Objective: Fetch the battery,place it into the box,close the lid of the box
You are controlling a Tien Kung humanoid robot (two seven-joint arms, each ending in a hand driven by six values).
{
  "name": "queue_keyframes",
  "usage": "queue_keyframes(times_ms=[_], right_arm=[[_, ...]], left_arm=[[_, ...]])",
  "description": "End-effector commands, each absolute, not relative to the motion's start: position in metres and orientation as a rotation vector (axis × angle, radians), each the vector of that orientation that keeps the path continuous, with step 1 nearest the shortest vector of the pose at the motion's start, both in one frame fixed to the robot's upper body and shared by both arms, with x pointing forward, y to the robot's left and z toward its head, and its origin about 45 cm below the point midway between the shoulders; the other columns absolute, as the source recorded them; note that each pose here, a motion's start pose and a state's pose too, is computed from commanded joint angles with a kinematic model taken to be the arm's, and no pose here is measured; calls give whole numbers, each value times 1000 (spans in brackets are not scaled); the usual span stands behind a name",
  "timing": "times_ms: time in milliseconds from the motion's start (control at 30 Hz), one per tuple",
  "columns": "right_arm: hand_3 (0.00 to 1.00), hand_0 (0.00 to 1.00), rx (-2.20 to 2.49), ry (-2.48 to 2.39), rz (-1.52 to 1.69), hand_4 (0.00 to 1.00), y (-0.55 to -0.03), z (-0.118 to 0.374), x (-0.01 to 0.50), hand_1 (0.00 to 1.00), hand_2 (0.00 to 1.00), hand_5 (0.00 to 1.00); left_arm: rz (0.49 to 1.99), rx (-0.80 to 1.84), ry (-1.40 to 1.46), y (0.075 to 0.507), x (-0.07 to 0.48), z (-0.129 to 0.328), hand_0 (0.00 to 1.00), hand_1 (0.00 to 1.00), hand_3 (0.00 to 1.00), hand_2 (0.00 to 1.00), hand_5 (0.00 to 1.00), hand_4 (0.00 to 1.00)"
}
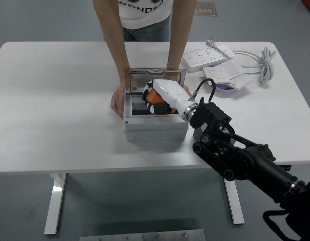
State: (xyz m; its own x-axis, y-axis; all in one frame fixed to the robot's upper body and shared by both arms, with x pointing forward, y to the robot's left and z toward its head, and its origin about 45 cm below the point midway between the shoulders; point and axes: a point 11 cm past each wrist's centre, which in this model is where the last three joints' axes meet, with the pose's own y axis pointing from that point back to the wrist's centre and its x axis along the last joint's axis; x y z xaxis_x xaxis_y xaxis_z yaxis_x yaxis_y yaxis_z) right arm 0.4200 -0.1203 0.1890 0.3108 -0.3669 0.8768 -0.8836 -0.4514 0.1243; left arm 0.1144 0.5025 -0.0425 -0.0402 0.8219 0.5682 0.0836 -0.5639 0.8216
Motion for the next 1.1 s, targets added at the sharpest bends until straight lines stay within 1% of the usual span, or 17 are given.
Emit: queue_keyframes(times_ms=[133,167,333,367,500,533,700,733,900,933,1100], right_arm=[[535,275,1972,-1106,1078,564,-121,188,420,369,446,2],[540,282,1974,-1106,1076,567,-121,188,420,382,458,27],[540,282,1989,-1109,1064,567,-121,188,420,382,458,27],[546,276,1992,-1109,1063,567,-121,188,420,398,473,68],[546,276,2003,-1109,1053,567,-121,187,420,398,473,68],[535,284,2007,-1109,1050,681,-121,187,420,417,482,196],[535,284,2020,-1108,1037,681,-122,186,420,417,482,196],[524,308,2023,-1107,1034,744,-122,186,420,415,482,262],[524,308,2030,-1108,1030,744,-122,186,419,415,482,262],[513,314,2030,-1109,1029,795,-122,186,419,419,477,317],[513,314,2032,-1112,1028,795,-123,186,420,419,477,317]], left_arm=[[1661,1666,960,502,115,-43,622,691,569,597,14,581],[1661,1666,960,502,115,-42,622,692,568,595,13,579],[1662,1667,961,502,114,-43,622,692,568,595,13,579],[1662,1667,961,502,114,-43,621,692,568,595,13,579],[1663,1668,959,502,115,-42,621,692,568,595,13,579],[1663,1668,959,502,115,-42,621,691,568,592,13,578],[1662,1669,960,502,114,-43,621,691,568,592,13,578],[1662,1669,961,502,114,-43,621,692,569,591,8,577],[1662,1669,962,502,114,-43,621,692,569,591,8,577],[1662,1669,962,502,114,-43,621,691,569,590,3,573],[1661,1669,963,501,113,-43,621,691,569,590,3,573]])
